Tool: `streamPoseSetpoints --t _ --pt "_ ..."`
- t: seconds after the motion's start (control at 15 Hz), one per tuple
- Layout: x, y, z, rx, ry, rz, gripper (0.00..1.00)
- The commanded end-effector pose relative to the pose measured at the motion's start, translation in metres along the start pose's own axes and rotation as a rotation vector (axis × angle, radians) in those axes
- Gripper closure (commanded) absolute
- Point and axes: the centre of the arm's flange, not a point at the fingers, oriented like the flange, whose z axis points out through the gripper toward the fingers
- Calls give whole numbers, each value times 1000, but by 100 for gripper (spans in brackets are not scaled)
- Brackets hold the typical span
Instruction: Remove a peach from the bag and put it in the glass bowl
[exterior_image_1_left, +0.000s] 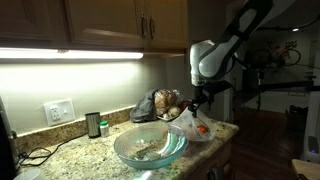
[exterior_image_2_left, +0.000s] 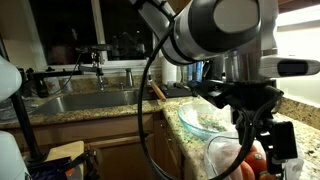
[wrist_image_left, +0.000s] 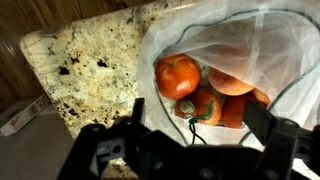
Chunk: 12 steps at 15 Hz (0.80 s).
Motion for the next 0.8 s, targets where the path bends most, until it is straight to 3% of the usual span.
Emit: streamPoseSetpoints --t 0.0,0.73 --pt "1 0 1 1 3 0 0" --pt "2 -2 4 2 8 -1 0"
